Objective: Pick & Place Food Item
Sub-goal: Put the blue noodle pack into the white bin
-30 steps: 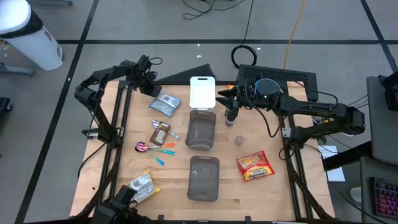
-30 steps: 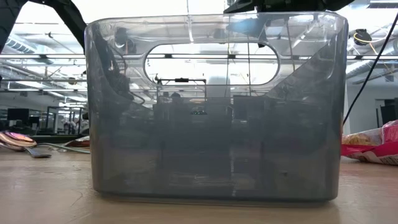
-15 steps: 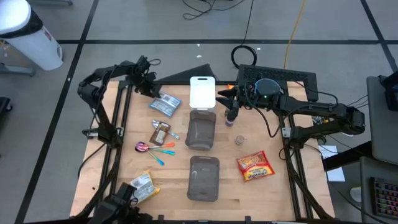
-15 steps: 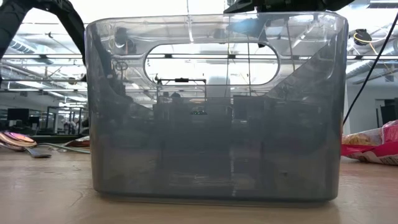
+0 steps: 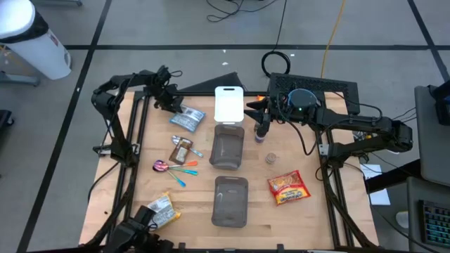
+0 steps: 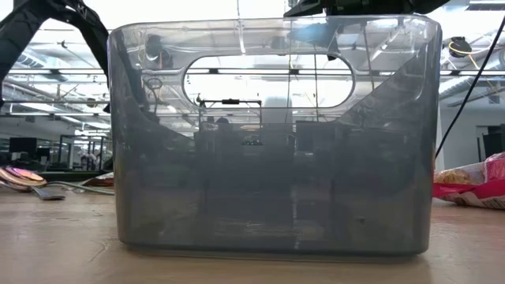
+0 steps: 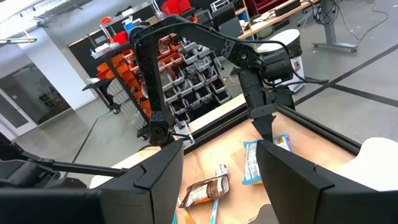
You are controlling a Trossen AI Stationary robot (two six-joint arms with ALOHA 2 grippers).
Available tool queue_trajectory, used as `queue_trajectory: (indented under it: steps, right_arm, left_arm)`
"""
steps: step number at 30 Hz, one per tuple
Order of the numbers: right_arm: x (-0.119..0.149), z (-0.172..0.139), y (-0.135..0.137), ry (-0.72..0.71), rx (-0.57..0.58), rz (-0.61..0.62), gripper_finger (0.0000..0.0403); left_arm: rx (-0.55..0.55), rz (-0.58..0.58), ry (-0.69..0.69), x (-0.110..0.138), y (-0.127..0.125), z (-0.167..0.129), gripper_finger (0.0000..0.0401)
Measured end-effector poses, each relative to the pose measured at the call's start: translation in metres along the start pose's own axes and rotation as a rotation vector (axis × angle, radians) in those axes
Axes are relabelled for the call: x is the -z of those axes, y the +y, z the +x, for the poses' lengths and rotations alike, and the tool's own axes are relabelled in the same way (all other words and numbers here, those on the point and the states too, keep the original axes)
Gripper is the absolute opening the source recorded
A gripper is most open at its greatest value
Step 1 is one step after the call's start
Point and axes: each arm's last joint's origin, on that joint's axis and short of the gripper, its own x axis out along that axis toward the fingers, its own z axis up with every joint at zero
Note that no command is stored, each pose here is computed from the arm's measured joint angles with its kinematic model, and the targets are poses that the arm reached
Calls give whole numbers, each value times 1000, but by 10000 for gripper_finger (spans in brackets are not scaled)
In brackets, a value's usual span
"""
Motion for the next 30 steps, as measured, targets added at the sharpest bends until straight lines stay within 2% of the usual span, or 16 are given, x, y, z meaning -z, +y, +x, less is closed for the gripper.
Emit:
queue_trajectory:
  steps: [8, 18, 23, 25, 30]
  right_arm:
    - [0, 0, 0, 0, 0, -1, 196]
    - [0, 0, 0, 0, 0, -2, 196]
    - [0, 0, 0, 0, 0, -5, 196]
    - [0, 0, 0, 0, 1, -5, 196]
    - [0, 0, 0, 0, 1, -5, 196]
  left_arm:
    - [37, -32, 9, 1, 3, -2, 159]
    - [48, -55, -1, -4, 2, -12, 159]
    - [50, -104, -23, -7, 5, -18, 159]
    - [33, -111, -19, -6, 6, -19, 159]
    - [-92, -91, 17, -2, 5, -16, 159]
